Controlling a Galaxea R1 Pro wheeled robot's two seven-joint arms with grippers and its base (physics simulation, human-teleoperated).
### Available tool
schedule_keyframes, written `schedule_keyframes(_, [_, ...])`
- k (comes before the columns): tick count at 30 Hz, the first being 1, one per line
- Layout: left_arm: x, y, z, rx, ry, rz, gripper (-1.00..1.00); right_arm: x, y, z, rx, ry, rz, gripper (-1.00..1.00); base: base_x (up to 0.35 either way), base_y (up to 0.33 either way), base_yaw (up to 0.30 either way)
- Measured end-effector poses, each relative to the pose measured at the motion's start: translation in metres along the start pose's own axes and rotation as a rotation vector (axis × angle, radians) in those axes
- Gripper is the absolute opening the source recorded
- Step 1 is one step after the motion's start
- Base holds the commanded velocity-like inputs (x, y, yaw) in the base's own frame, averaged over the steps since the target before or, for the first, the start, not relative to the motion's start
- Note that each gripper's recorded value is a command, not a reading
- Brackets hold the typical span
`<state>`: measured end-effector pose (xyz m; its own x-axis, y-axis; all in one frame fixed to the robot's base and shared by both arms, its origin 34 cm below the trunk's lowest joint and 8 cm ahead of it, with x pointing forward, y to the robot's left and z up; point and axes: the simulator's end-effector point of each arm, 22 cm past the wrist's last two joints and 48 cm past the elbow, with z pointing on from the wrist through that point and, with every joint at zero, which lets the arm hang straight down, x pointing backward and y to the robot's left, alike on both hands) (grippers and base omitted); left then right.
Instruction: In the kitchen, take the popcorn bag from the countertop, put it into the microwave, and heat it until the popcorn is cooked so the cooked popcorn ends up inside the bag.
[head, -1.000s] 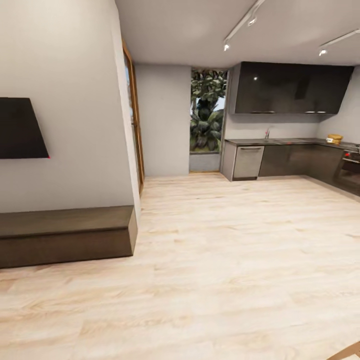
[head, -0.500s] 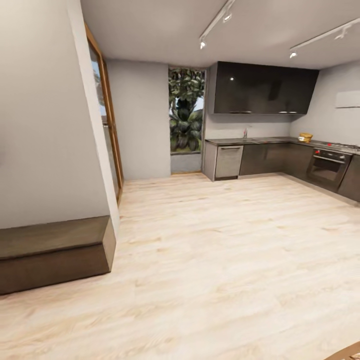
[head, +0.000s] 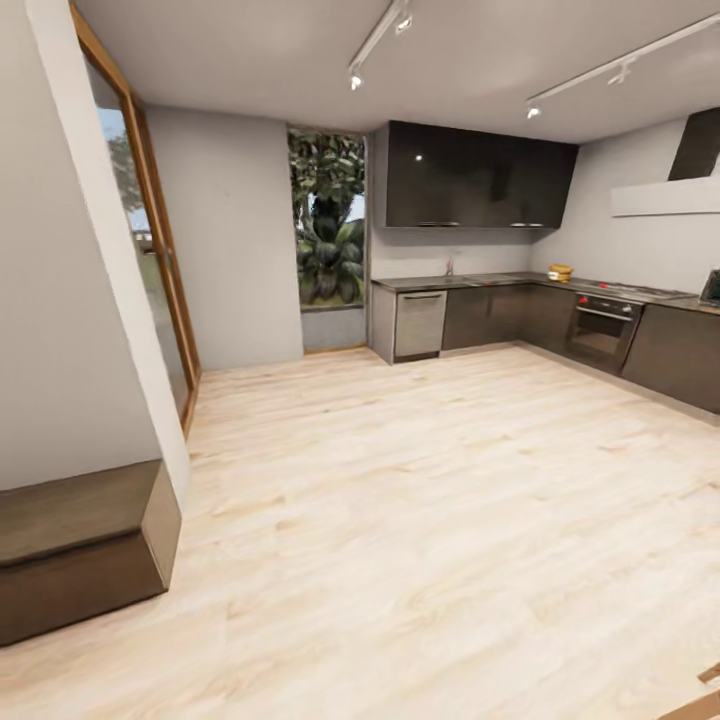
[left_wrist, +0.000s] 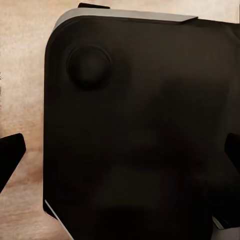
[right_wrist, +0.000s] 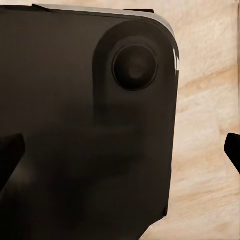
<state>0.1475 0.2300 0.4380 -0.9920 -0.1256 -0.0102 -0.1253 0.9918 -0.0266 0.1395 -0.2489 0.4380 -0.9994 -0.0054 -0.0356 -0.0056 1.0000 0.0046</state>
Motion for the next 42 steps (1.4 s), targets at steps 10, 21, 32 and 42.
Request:
schedule_keyframes(10, [-0.0006,-0.0003,0.0001,0.001,-0.002,0.001,1.0,-0.0001,-0.0002,0.0001,0.001,0.0,0.0,1.0,0.074,0.0,-0.242])
schedule_keyframes(21, [0.0001,-0.0019,0.0,0.001,0.0,0.001,1.0,0.0,0.0001,0.0,0.0,0.0,0.0,1.0,0.186,0.009,-0.171])
schedule_keyframes(32, [0.0023,-0.0011,0.0,-0.003,0.009,0.001,1.0,0.0011,-0.0001,0.0,-0.001,0.005,-0.003,1.0,0.324,0.0,-0.002])
schedule_keyframes(42, [0.0023,-0.0011,0.0,-0.003,0.009,0.0,1.0,0.0001,-0.0005,0.0,0.001,0.001,-0.004,1.0,0.325,0.0,0.0])
